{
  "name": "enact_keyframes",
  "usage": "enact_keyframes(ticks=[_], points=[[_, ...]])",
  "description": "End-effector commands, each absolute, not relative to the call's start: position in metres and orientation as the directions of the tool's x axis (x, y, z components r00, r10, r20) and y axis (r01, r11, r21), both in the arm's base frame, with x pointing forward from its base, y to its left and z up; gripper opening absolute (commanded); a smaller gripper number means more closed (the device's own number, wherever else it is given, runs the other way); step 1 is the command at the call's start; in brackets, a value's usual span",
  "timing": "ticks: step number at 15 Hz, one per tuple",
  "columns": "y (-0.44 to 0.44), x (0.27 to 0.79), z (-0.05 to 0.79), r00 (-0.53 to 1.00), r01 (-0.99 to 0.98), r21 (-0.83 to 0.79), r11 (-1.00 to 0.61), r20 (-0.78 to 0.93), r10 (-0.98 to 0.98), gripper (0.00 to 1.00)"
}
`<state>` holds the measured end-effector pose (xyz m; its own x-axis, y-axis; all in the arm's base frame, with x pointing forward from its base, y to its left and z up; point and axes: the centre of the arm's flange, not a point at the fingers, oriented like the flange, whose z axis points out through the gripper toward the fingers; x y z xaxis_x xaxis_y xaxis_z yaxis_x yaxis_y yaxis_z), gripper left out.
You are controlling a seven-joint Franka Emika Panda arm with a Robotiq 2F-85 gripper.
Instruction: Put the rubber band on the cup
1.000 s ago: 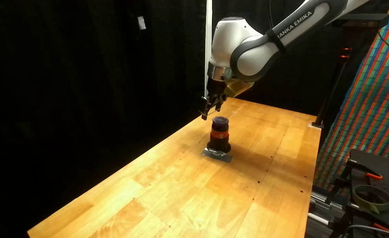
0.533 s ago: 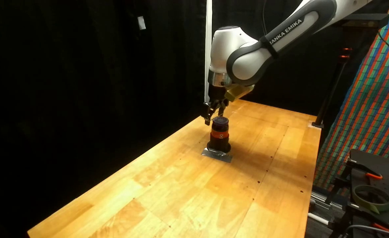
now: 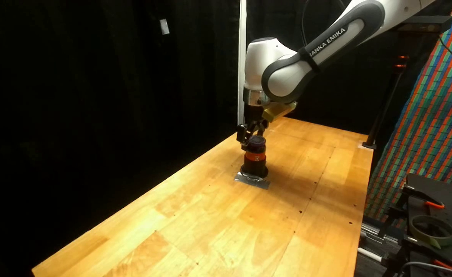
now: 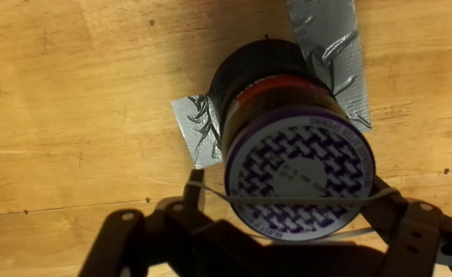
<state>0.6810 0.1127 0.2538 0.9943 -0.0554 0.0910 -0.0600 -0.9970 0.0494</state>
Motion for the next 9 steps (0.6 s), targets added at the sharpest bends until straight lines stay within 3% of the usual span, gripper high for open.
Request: enact_keyframes(ticks=[1,9], points=[[0.1111,0.6923,0.2512,0.993,-0.072,0.037,-0.997,0.094,-0.068,1.0],[0.107,0.6917,0.2428,0.992,-0.091,0.039,-0.995,0.093,-0.087,1.0]])
